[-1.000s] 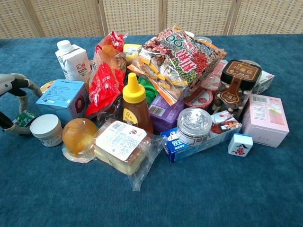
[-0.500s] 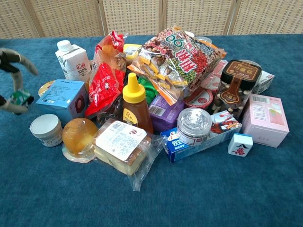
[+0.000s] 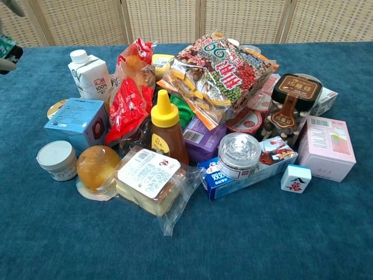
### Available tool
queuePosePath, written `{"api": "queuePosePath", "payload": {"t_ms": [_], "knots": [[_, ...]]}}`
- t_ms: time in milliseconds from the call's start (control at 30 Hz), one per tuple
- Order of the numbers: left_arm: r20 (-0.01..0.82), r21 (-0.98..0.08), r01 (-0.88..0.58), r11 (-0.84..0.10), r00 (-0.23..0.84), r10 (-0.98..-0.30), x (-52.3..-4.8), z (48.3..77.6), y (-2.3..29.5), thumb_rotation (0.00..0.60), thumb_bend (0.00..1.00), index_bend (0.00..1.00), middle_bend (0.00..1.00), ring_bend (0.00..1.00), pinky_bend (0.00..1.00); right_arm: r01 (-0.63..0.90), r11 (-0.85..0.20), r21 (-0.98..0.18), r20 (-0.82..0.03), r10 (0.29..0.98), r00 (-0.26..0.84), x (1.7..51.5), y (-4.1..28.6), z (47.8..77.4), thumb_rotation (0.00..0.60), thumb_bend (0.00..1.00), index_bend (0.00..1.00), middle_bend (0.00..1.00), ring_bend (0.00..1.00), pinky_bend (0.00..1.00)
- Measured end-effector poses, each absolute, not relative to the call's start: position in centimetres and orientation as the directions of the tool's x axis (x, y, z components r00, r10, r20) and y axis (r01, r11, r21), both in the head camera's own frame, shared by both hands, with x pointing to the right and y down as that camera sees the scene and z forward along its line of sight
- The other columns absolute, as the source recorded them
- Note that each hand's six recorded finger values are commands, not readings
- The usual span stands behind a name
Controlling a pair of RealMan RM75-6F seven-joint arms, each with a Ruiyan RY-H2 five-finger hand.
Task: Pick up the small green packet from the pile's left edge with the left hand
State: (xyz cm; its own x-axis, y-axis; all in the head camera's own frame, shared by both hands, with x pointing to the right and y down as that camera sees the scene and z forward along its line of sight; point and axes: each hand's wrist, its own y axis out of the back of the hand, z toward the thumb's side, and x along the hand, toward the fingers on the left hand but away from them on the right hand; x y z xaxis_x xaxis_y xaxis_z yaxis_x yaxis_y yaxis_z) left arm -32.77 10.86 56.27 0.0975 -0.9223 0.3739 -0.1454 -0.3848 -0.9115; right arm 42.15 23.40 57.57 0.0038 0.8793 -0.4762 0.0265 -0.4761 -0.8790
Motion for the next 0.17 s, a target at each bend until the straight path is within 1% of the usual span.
{"api": "queuePosePath", "payload": {"t_ms": [167], "knots": [[0.355, -0.919, -0.146, -0.367, 0.103, -0.929, -32.47, 55.68, 10.46, 0.600, 0.07, 0.29, 0.60, 0.09, 0.00, 0.028, -0.474, -0.880, -0.474, 0.881, 0.002, 42.21, 23.36, 57.47, 0.486, 0.00, 0.00, 0.00, 0.00, 0.00]]}}
